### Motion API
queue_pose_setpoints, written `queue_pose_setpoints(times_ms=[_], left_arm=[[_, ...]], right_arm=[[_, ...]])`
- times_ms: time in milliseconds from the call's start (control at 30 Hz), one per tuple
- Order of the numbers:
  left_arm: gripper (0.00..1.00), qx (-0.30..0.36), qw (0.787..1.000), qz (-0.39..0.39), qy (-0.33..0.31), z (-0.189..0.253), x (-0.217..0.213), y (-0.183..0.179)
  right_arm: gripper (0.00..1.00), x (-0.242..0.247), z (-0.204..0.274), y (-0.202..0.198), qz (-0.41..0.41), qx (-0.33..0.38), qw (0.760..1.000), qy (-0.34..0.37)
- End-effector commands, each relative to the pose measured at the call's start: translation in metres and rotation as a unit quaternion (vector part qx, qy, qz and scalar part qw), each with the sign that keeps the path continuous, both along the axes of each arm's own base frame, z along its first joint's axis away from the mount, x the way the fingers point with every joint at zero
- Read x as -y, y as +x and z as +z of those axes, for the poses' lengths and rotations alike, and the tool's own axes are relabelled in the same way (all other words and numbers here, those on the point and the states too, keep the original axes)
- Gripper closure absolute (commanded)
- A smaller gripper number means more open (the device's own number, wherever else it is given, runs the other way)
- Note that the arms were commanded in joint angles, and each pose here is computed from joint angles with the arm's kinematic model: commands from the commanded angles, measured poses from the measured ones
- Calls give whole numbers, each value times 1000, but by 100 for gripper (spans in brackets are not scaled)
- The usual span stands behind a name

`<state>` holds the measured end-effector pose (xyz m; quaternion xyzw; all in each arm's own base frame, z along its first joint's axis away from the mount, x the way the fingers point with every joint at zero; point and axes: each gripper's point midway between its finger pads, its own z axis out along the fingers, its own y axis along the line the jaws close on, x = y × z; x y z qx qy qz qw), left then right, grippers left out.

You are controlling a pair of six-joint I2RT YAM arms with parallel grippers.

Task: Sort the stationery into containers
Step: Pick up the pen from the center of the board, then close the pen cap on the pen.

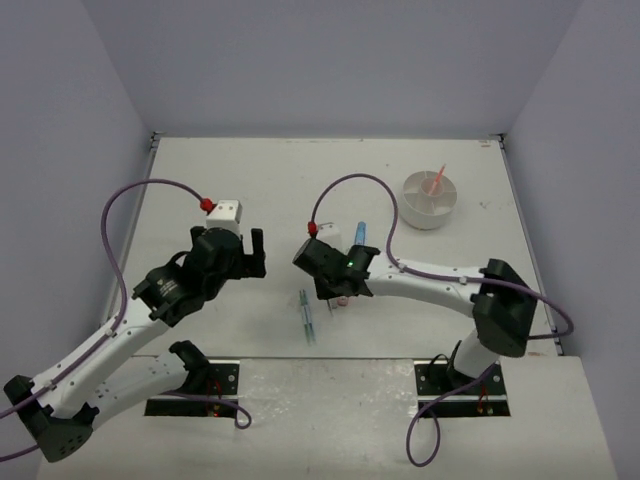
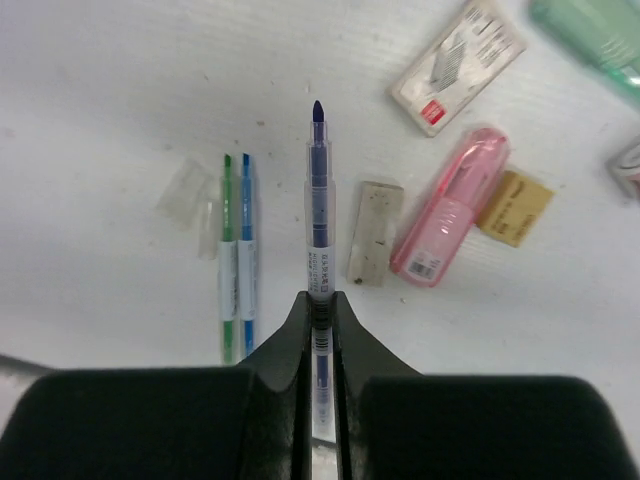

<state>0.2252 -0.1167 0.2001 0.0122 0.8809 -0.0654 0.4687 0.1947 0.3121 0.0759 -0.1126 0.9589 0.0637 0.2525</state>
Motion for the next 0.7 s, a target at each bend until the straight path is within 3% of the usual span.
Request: queue_pose_setpoints(times_ms=[0, 233, 400, 467, 667], left_arm=[[2, -53, 998, -28, -37, -17, 29, -3], [27, -112, 992, -54, -32, -66, 58, -8], [57, -151, 986, -74, -7, -107, 78, -14], [62, -159, 984, -78, 0, -117, 81, -15], [63, -170, 981, -97, 3, -133, 92, -13]], right_arm=[[100, 34, 73, 8, -33, 80, 995, 44], [100, 69, 100, -8, -51, 102, 989, 93], [100, 80, 97, -15, -47, 103, 988, 100], [100, 79, 95, -17, -41, 101, 988, 105], [100, 76, 85, -21, -33, 91, 990, 107]])
